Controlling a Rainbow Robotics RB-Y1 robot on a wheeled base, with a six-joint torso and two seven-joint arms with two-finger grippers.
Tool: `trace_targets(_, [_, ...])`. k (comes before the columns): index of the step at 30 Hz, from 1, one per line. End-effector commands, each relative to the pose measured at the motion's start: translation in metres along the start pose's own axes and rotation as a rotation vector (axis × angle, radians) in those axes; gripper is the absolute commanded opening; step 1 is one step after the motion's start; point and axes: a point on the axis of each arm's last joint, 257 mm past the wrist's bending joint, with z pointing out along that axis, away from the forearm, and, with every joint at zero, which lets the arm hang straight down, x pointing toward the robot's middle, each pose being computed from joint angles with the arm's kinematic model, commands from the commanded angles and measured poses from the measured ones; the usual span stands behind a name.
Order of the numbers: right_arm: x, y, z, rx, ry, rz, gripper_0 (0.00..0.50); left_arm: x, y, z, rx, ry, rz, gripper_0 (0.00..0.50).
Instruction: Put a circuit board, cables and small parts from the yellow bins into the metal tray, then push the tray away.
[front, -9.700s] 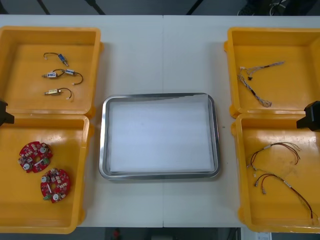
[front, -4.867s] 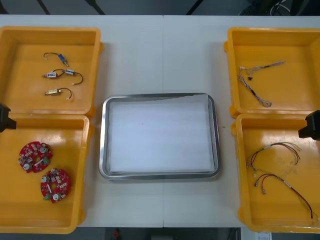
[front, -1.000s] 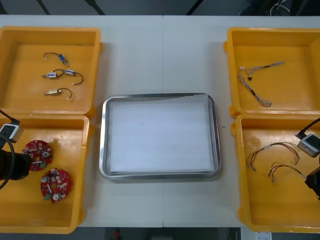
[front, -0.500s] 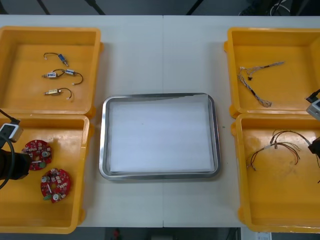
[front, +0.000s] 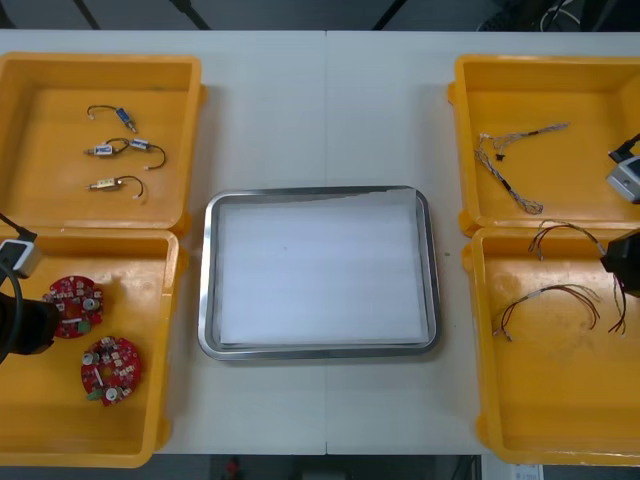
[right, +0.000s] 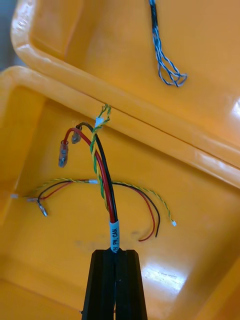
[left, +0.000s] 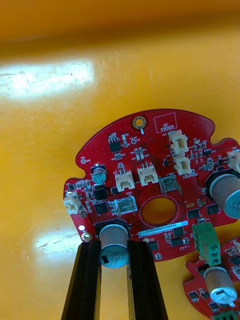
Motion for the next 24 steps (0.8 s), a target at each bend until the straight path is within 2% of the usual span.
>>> trace_targets(1, [-0.023,0.011,-0.010,0.026,-0.002,-0.041,0.000,-0.031,0.009,-0.025,-0.032,-0.037,0.035,0.000])
trace_targets(12, [-0.040,0.037,-0.008,0.019,0.034,-0.011,0.000,-0.039,-0.007,-0.067,-0.021,0.050,0.021,0.000])
trace_targets(14, [-0.042,0.039,-0.008,0.016,0.033,-0.003,0.000,-0.044,-0.011,-0.075,-0.012,0.055,0.010,0.000])
trace_targets(16, [-0.043,0.039,-0.009,0.014,0.031,-0.001,0.000,-0.046,-0.017,-0.086,0.004,0.066,-0.005,0.000])
trace_targets(19, [-0.043,0.038,-0.009,0.017,0.031,0.000,0.000,-0.053,-0.023,-0.099,0.021,0.063,-0.022,0.000])
trace_targets(24, [-0.043,0.035,-0.009,0.030,0.030,0.005,0.000,-0.062,-0.043,-0.122,0.093,0.071,-0.076,0.000])
